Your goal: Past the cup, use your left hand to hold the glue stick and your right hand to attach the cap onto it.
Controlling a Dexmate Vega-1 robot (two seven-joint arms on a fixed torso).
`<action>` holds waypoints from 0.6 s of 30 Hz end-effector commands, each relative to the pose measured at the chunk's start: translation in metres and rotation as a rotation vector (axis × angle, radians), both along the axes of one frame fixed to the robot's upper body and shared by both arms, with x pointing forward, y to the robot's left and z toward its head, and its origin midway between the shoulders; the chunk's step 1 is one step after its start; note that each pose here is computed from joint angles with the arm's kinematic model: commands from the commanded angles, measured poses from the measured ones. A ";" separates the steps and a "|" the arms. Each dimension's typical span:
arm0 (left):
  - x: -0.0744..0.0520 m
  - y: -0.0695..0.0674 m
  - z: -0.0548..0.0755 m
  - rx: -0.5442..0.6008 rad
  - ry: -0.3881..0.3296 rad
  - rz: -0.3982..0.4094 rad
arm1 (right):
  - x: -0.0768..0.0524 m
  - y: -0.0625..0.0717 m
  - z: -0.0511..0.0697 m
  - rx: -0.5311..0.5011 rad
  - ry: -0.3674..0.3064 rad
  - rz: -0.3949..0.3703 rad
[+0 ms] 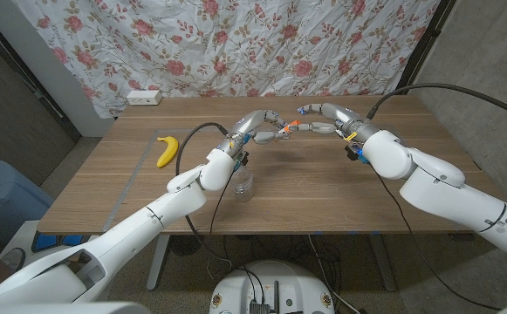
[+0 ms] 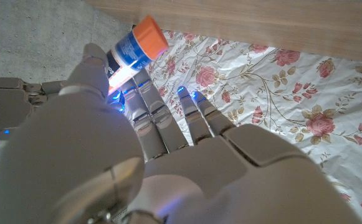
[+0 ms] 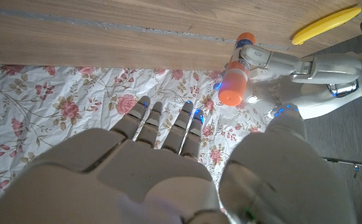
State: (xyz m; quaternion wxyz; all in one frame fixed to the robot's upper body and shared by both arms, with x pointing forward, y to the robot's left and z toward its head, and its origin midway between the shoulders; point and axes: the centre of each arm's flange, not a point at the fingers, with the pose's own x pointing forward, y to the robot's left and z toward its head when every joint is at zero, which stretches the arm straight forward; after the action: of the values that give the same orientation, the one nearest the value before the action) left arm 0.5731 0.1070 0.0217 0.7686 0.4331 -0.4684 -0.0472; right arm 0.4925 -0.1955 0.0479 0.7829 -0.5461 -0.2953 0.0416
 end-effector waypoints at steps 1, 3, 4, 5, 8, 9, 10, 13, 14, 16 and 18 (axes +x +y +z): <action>0.005 0.005 0.002 -0.025 -0.008 0.006 | 0.007 -0.004 0.004 0.014 0.015 0.050; 0.006 0.007 0.003 -0.027 -0.010 0.007 | 0.009 -0.004 0.003 0.023 0.007 0.061; 0.006 0.007 0.003 -0.027 -0.011 0.009 | 0.009 -0.005 0.003 0.026 0.000 0.065; 0.007 0.008 0.003 -0.031 -0.011 0.009 | 0.010 -0.005 0.003 0.031 -0.007 0.069; 0.008 0.009 0.005 -0.028 -0.011 0.011 | 0.011 -0.006 0.002 0.042 -0.023 0.076; 0.008 0.009 0.005 -0.029 -0.010 0.011 | 0.011 -0.007 0.002 0.044 -0.024 0.078; 0.009 0.010 0.005 -0.027 -0.010 0.012 | 0.011 -0.008 0.002 0.047 -0.031 0.082; 0.011 0.011 0.007 -0.030 -0.005 0.014 | 0.011 -0.009 0.001 0.060 -0.053 0.080; 0.012 0.011 0.007 -0.030 -0.002 0.015 | 0.011 -0.010 0.001 0.063 -0.060 0.080; 0.013 0.011 0.008 -0.029 0.002 0.015 | 0.011 -0.011 0.000 0.074 -0.069 0.081; 0.015 0.011 0.009 -0.027 0.005 0.015 | 0.011 -0.011 0.000 0.072 -0.072 0.074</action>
State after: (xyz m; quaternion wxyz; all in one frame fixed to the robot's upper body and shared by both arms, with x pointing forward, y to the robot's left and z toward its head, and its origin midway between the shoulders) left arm 0.5816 0.1155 0.0264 0.7727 0.4268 -0.4687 -0.0351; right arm 0.5002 -0.2005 0.0516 0.7862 -0.5202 -0.3292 0.0538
